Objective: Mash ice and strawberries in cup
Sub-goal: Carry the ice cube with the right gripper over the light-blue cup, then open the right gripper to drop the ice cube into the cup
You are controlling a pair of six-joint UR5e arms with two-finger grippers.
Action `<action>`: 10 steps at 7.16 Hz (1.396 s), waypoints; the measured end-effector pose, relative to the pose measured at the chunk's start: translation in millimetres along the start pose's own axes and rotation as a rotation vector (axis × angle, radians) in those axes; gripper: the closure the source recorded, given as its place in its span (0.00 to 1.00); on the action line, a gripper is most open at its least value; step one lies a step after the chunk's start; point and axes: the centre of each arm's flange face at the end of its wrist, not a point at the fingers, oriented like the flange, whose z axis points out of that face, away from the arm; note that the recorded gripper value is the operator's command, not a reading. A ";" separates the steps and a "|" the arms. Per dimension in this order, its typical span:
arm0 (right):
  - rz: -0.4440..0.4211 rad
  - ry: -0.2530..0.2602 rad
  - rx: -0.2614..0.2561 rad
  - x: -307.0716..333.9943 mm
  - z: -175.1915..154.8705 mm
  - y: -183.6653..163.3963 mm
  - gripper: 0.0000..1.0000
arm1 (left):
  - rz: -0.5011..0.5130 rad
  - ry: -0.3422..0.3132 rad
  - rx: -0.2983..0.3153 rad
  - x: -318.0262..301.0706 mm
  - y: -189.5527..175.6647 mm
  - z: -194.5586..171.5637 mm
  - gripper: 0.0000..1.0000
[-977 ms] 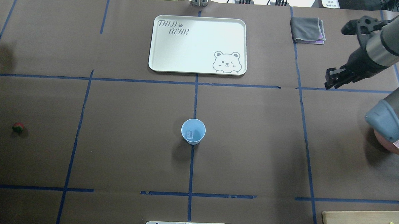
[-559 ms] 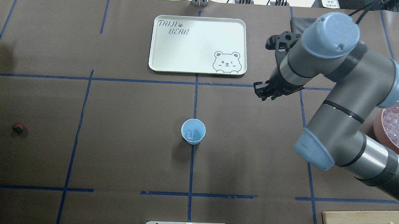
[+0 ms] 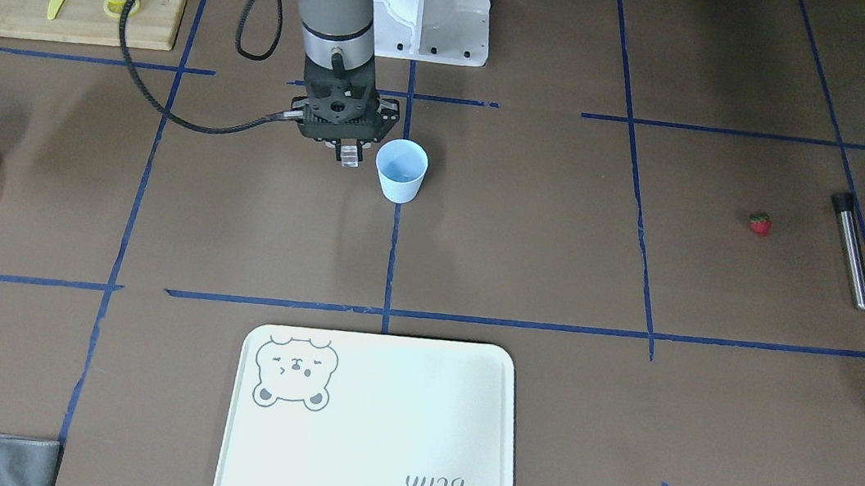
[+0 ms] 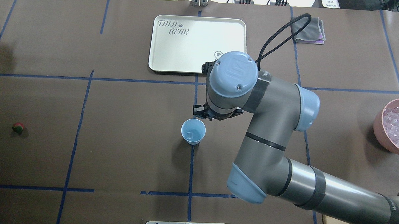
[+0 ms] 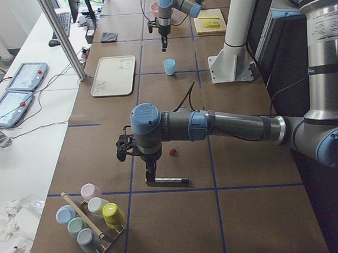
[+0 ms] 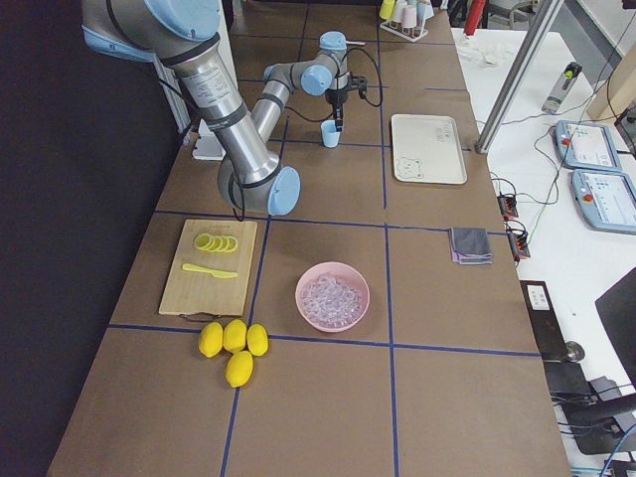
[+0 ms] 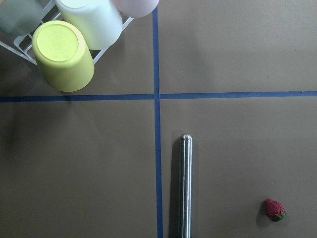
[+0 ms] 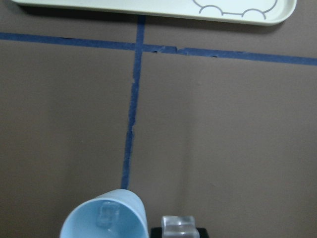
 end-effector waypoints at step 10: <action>0.015 -0.011 -0.030 -55.5 10.8 15.3 0.01 | -0.003 0.000 -0.001 0.3 -0.6 0.3 0.00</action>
